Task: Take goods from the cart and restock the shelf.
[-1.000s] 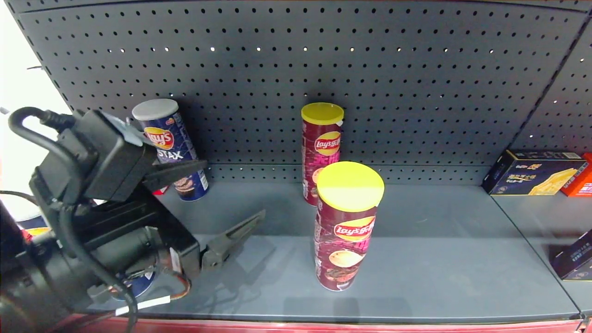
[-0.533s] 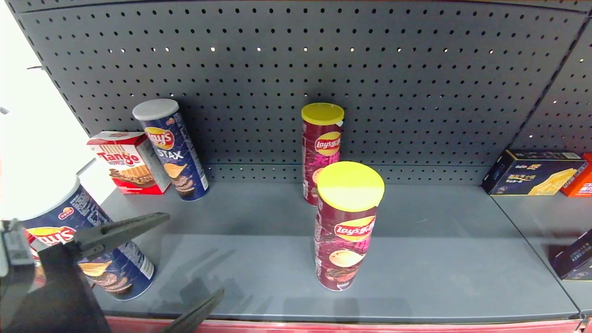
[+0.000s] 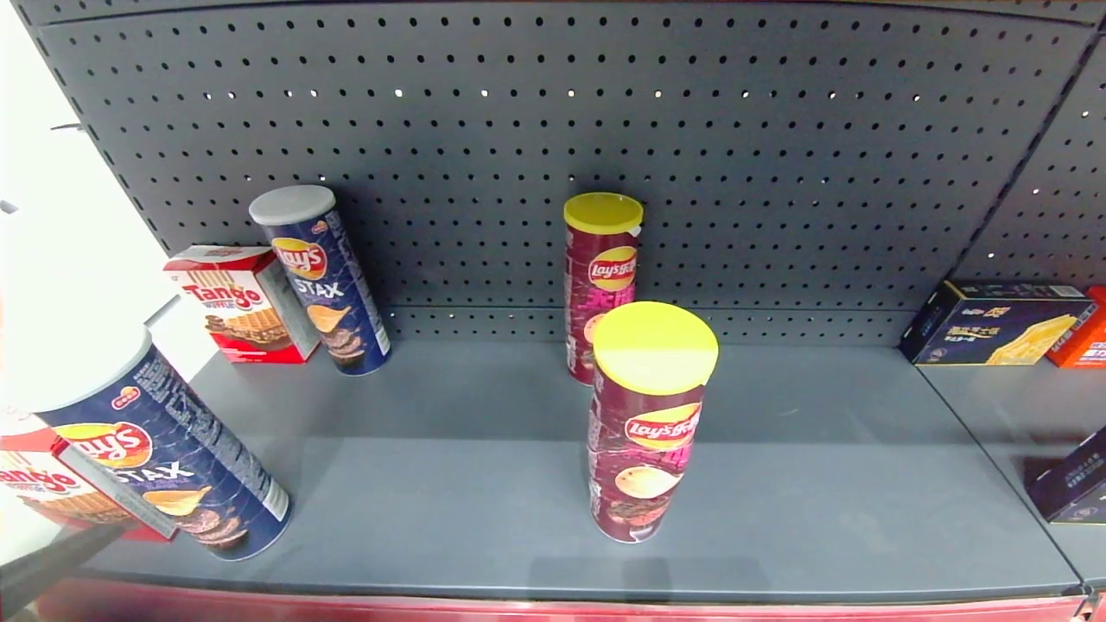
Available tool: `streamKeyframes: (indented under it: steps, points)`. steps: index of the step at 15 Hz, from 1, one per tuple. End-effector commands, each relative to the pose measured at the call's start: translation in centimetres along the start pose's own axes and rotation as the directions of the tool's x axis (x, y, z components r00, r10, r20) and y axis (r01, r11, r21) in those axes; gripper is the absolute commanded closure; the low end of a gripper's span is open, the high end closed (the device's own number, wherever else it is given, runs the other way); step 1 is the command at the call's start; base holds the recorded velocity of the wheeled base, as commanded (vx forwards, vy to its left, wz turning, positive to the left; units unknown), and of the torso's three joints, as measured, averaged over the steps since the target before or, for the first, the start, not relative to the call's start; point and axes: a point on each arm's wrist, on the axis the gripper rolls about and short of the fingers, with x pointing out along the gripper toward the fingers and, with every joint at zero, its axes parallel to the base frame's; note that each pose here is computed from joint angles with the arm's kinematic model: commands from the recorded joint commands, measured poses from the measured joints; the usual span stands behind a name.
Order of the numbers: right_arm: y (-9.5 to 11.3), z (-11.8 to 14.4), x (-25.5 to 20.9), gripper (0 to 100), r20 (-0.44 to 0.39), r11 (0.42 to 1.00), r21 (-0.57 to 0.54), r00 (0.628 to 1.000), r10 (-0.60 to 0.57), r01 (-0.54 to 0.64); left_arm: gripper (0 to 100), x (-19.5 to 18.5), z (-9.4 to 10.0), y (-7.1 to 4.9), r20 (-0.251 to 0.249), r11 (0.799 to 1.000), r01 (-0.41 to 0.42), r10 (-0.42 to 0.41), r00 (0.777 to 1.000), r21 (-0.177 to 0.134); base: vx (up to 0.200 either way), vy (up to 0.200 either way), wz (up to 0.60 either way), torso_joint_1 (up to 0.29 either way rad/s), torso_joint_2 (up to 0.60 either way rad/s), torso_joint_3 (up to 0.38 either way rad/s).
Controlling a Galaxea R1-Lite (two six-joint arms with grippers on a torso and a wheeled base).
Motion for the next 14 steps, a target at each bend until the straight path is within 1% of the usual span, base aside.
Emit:
streamKeyframes:
  steps: [1,2,4,5,6,7,8,9,10,11,12,13,14]
  points:
    - [0.0,0.0,0.0,0,-0.002,1.000,0.000,1.000,0.000,0.000,0,-2.3,-2.6,-0.3,0.032,0.994,-0.108,0.108,0.994,-0.006,0.000,0.000,0.00,0.000,0.00,0.000]
    - [0.0,0.0,0.0,0,-0.002,1.000,0.000,1.000,0.000,0.000,0,-3.0,-3.1,-0.5,0.048,0.992,-0.124,0.124,0.991,-0.006,0.000,0.000,0.00,0.000,0.00,0.000]
    - [0.0,0.0,0.0,0,-0.002,1.000,-0.001,1.000,0.000,0.000,0,-3.6,-3.9,-0.9,0.014,0.991,-0.133,0.133,0.991,-0.014,0.000,0.000,0.00,0.000,0.00,0.000]
    - [0.0,0.0,0.0,0,-0.002,1.000,0.000,1.000,0.000,0.000,0,-4.3,-5.0,-1.3,-0.042,0.981,-0.189,0.188,0.981,-0.035,0.000,0.000,0.00,0.000,0.00,0.000]
    - [0.0,0.0,0.0,0,-0.002,1.000,0.000,1.000,0.000,0.000,0,-4.7,-5.8,-1.6,-0.087,0.970,-0.240,0.235,0.968,-0.044,0.000,0.000,0.00,0.000,0.00,0.000]
    - [0.0,0.0,0.0,0,-0.002,1.000,0.000,1.000,0.000,0.000,0,-4.8,-6.1,-1.8,-0.110,0.960,-0.277,0.271,0.956,-0.050,0.000,0.000,0.00,0.000,0.00,0.000]
    - [0.0,0.0,0.0,0,-0.002,1.000,0.000,1.000,0.000,0.000,0,-5.0,-6.3,-2.0,-0.109,0.946,-0.318,0.310,0.944,-0.060,0.000,0.000,0.00,0.000,0.00,0.000]
    - [0.0,0.0,0.0,0,-0.002,1.000,-0.001,1.000,0.000,0.000,0,-5.1,-6.4,-2.0,-0.116,0.945,-0.317,0.307,0.945,-0.080,0.000,0.000,0.00,0.000,0.00,0.000]
    - [0.0,0.0,0.0,0,-0.002,1.000,-0.001,1.000,0.000,0.000,0,-5.0,-6.4,-2.0,-0.120,0.939,-0.328,0.316,0.941,-0.099,0.000,0.000,0.00,0.000,0.00,0.000]
    - [0.0,0.0,0.0,0,-0.002,1.000,0.000,1.000,0.000,0.000,0,-5.0,-6.4,-2.1,-0.130,0.923,-0.366,0.351,0.927,-0.119,0.000,0.000,0.00,0.000,0.00,0.000]
    - [0.0,0.0,0.0,0,-0.002,1.000,-0.001,1.000,0.000,0.000,0,-5.0,-6.5,-2.1,-0.142,0.912,-0.388,0.369,0.918,-0.137,0.000,0.000,0.00,0.000,0.00,0.000]
    - [0.0,0.0,0.0,0,-0.002,1.000,0.000,1.000,0.000,0.000,0,-5.0,-6.5,-2.2,-0.149,0.904,-0.395,0.373,0.916,-0.162,0.000,0.000,0.00,0.000,0.00,0.000]
    - [0.0,0.0,0.0,0,-0.002,1.000,0.000,1.000,0.000,0.000,0,-5.0,-6.5,-2.2,-0.154,0.894,-0.415,0.392,0.907,-0.170,0.000,0.000,0.00,0.000,0.00,0.000]
